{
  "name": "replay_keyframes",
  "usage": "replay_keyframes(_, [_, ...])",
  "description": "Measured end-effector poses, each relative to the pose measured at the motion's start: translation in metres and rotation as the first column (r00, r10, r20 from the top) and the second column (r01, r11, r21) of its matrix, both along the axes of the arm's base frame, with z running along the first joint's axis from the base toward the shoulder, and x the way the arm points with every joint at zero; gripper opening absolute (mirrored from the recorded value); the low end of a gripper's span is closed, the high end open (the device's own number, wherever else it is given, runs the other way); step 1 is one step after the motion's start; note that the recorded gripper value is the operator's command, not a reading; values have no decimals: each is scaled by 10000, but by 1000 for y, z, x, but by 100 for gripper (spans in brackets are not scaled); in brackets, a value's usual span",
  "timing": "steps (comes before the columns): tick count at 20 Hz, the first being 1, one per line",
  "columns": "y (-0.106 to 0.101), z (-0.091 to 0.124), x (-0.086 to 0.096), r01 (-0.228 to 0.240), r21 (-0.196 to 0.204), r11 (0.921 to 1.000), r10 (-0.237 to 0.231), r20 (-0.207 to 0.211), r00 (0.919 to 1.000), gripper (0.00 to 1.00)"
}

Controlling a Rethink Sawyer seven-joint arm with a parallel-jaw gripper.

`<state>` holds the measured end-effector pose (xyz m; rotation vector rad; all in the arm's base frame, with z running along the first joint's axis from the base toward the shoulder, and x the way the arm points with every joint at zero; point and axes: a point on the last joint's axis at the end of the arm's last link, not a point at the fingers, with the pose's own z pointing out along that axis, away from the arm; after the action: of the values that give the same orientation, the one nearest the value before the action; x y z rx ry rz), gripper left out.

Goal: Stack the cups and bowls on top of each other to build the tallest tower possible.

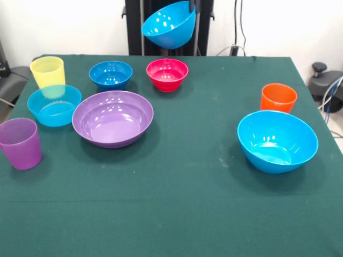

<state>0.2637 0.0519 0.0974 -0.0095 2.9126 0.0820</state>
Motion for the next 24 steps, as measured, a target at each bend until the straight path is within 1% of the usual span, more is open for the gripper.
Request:
replay_keyframes(1, [2,-7,-7,-20,48,10000,20,39,10000,0])
replay_keyframes(5, [5,-21,-21,-41,163,9999,42,-61,10000,0])
replay_keyframes(6, [5,-26,-25,-39,216,9998,43,-148,9999,0])
replay_keyframes(7, [6,-35,-32,-27,315,9995,38,-363,9993,0])
replay_keyframes(10, [6,-46,-37,-19,399,9992,45,-631,9980,0])
replay_keyframes(11, [5,-55,-40,-37,451,9990,74,-807,9967,0])
replay_keyframes(13, [5,-60,-40,-62,475,9989,101,-812,9966,0])
replay_keyframes(17, [2,-72,-33,-118,494,9987,146,-566,9983,0])
replay_keyframes(21, [-1,-81,-29,-162,502,9986,189,-521,9985,0])
replay_keyframes(24, [-1,-83,-28,-191,519,9985,224,-637,9977,0])
